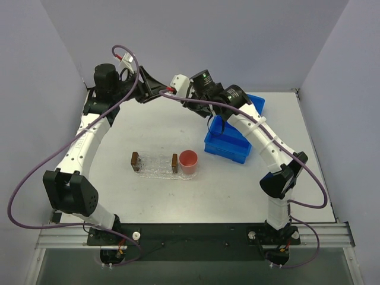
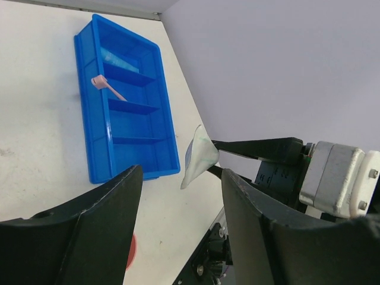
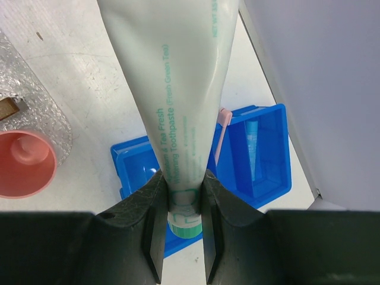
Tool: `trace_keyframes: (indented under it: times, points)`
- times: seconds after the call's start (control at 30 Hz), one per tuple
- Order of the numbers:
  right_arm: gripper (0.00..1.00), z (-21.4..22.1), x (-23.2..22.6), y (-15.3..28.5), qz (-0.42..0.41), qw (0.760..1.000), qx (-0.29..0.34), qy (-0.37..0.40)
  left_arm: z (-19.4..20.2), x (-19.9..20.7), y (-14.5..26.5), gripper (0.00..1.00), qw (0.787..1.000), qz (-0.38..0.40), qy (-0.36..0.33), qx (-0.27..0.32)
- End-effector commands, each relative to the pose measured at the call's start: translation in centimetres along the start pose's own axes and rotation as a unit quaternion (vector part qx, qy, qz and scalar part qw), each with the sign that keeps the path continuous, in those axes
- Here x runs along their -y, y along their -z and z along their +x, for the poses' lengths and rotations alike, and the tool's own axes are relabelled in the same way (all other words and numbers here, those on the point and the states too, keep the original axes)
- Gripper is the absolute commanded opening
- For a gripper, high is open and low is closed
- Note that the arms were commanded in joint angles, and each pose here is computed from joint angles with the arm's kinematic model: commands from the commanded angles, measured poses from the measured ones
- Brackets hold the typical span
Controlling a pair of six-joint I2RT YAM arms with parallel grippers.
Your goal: Prepare toiletry sets of a toothbrush and toothpaste on the tray
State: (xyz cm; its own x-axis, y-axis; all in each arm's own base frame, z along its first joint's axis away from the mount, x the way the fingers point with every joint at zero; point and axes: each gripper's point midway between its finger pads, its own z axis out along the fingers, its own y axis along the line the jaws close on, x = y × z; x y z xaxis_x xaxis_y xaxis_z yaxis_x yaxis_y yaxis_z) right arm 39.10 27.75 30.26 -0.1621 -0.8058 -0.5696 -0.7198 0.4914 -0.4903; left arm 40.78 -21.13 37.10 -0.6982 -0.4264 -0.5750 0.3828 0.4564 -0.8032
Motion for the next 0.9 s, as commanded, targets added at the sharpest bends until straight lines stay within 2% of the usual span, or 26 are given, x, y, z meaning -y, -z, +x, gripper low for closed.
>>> trace_keyframes:
  times: [0.0,0.43,0.6,0.8,0.87]
  points:
    - [0.00,-2.3,1.1,2.1,0.033,0.999,0.040,-0.014,-0.7,3.2,1.1,0.66,0.998,0.048,-0.029,0.014]
    - [0.00,-3.8,-0.3,2.4,0.025,0.998,0.056,-0.009,1.2,4.6,0.7,0.65,0.995,0.090,-0.032,-0.018]
    - [0.00,-4.0,-0.7,2.3,0.024,0.998,0.056,-0.008,1.9,5.2,0.6,0.56,0.994,0.102,-0.032,-0.026]
    - [0.00,-4.2,-0.8,2.2,0.028,0.998,0.056,-0.003,2.8,4.4,0.7,0.39,0.994,0.098,-0.023,-0.036]
    - [0.00,-4.1,-0.8,2.3,0.030,0.998,0.054,-0.002,3.1,4.4,0.8,0.36,0.994,0.099,-0.025,-0.041]
